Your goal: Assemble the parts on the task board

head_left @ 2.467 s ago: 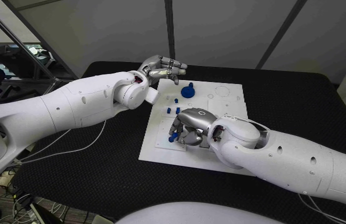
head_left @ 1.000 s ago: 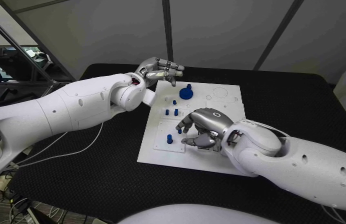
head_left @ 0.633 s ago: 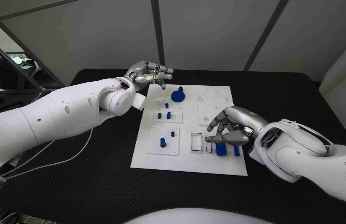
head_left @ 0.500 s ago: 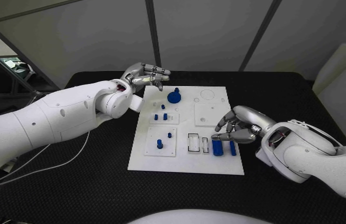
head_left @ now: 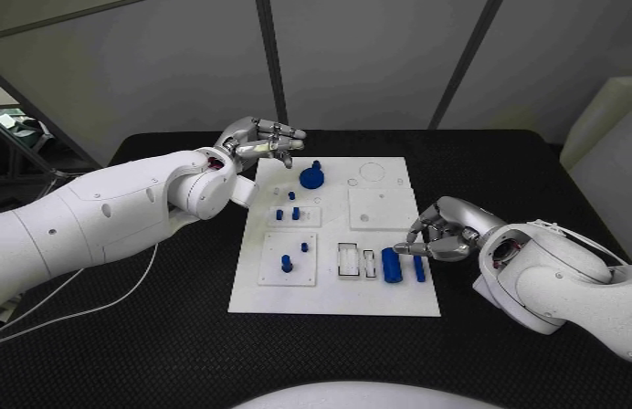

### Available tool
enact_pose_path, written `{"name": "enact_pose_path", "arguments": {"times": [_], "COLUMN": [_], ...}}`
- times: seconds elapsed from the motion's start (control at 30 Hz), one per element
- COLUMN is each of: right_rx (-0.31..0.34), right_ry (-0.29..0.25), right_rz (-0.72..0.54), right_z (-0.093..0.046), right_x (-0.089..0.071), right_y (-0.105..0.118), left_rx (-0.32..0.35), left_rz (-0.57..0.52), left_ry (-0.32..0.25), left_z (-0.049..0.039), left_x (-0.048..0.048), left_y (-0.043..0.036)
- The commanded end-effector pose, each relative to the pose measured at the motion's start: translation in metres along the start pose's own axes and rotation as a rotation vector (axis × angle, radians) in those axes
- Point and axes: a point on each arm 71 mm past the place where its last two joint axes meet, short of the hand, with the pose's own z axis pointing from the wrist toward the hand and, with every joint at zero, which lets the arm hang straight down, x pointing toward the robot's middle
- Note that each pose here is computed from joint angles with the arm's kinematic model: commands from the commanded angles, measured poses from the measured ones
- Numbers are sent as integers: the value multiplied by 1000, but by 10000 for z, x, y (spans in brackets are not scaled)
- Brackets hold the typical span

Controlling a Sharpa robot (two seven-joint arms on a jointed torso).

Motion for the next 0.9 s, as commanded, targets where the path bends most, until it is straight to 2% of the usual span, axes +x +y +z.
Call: {"name": "enact_pose_path", "arguments": {"times": [0.03, 0.57, 0.9], "right_rx": [48, 56, 54], "right_ry": [14, 108, 104], "right_rz": [-65, -127, -124], "right_z": [14, 39, 90], "right_x": [41, 295, 368], "right_y": [-3, 45, 90], "left_rx": [6, 5, 5], "left_rz": [-6, -5, -5], "left_ry": [8, 7, 7], "left_z": [-2, -7, -9], "left_x": [5, -2, -4], "left_y": [-11, -9, -8]}}
